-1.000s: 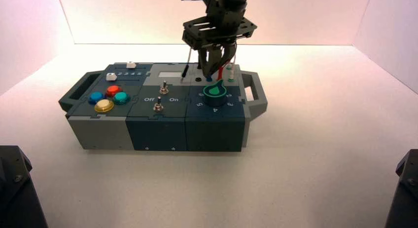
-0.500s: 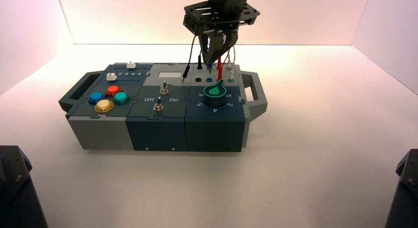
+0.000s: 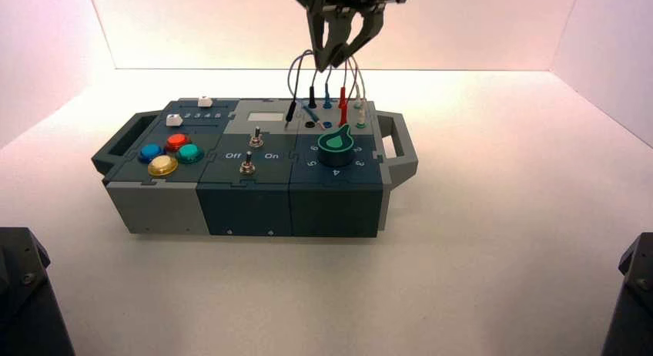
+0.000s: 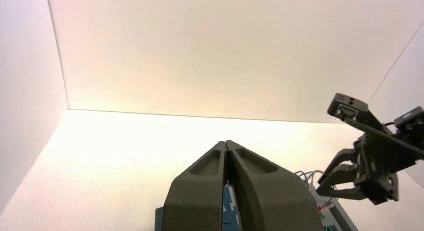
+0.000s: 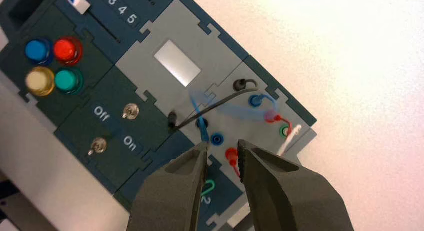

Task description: Pull the blue wire.

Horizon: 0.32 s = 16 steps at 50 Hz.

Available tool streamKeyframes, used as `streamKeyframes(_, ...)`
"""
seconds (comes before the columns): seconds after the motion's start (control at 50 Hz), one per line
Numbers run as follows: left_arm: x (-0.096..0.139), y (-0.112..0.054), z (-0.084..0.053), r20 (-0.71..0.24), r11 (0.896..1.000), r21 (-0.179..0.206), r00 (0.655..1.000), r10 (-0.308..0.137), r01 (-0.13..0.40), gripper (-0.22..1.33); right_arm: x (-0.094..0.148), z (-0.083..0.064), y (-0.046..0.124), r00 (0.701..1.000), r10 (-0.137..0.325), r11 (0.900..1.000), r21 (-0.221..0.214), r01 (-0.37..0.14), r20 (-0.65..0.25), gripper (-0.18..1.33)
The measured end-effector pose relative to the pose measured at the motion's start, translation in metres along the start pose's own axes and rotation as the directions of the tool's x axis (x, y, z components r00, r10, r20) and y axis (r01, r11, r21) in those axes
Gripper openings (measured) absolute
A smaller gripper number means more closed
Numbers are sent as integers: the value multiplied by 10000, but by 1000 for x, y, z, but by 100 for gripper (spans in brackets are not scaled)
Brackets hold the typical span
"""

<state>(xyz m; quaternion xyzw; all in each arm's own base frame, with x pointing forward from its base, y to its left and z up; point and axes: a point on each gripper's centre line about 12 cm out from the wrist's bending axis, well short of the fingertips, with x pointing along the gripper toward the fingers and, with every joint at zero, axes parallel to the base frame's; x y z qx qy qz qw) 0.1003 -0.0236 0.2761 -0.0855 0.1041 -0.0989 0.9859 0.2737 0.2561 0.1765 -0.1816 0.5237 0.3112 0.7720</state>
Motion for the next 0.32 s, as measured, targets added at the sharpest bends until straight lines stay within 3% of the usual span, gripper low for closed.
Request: streamKeyframes(0.32,0,0,0,0,10000,13,10000,8,-8,-16,-2,-9,7,9973,151,9999,-28,-153,-712,68)
